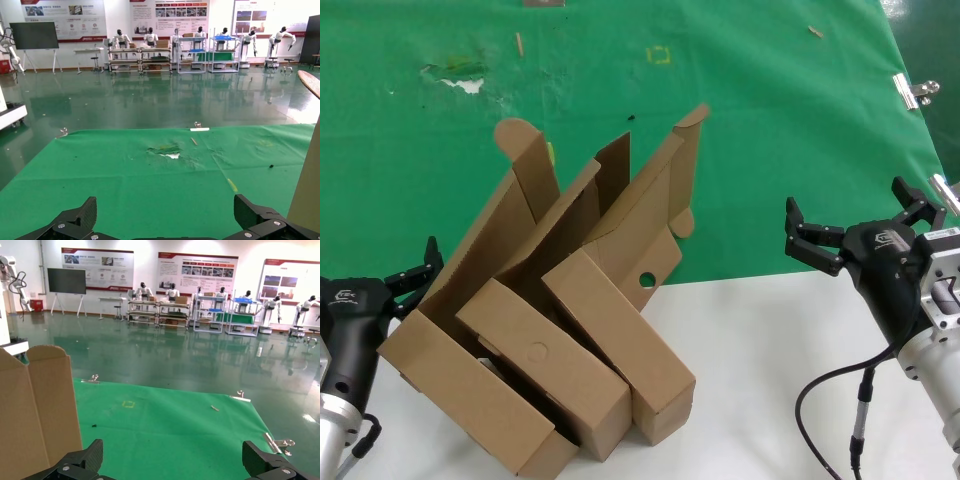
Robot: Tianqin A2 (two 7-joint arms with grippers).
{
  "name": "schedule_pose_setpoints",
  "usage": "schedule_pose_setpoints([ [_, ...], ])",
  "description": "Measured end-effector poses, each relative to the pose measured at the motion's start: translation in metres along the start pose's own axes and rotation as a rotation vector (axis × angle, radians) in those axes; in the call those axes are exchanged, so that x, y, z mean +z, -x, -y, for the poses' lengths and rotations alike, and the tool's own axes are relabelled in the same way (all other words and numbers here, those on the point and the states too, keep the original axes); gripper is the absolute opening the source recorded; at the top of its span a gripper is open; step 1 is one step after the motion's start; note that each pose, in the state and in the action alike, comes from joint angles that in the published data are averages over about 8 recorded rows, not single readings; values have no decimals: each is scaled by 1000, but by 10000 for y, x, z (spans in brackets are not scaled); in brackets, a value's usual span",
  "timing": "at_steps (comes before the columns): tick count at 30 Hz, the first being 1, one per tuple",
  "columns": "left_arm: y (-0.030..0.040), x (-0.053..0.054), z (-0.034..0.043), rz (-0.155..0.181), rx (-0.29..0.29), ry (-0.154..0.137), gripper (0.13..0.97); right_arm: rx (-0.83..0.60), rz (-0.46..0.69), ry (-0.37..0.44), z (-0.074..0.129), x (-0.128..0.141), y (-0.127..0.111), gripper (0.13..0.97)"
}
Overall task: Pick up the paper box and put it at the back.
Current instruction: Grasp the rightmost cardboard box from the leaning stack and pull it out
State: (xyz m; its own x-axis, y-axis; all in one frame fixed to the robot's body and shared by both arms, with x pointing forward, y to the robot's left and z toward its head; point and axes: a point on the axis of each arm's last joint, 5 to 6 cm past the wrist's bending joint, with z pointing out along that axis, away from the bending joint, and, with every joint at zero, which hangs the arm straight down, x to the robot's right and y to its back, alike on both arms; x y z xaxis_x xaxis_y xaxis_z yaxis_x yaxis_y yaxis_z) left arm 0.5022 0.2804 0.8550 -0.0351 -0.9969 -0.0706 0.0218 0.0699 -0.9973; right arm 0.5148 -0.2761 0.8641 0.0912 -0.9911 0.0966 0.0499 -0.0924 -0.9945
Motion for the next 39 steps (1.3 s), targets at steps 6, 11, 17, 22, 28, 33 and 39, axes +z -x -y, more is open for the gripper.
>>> schedule_pose_setpoints([
  [6, 0, 0, 0, 0, 0, 0, 966, 0, 0, 0, 0, 0, 0, 965],
  [11, 0, 0, 0, 0, 0, 0, 966, 0, 0, 0, 0, 0, 0, 965],
  [17, 0, 0, 0, 0, 0, 0, 966, 0, 0, 0, 0, 0, 0, 965],
  [22, 0, 0, 0, 0, 0, 0, 966, 0, 0, 0, 0, 0, 0, 965],
  [28, 0, 0, 0, 0, 0, 0, 966, 0, 0, 0, 0, 0, 0, 965],
  [33, 0, 0, 0, 0, 0, 0, 966, 0, 0, 0, 0, 0, 0, 965],
  [39, 0, 0, 0, 0, 0, 0, 966, 0, 0, 0, 0, 0, 0, 965],
])
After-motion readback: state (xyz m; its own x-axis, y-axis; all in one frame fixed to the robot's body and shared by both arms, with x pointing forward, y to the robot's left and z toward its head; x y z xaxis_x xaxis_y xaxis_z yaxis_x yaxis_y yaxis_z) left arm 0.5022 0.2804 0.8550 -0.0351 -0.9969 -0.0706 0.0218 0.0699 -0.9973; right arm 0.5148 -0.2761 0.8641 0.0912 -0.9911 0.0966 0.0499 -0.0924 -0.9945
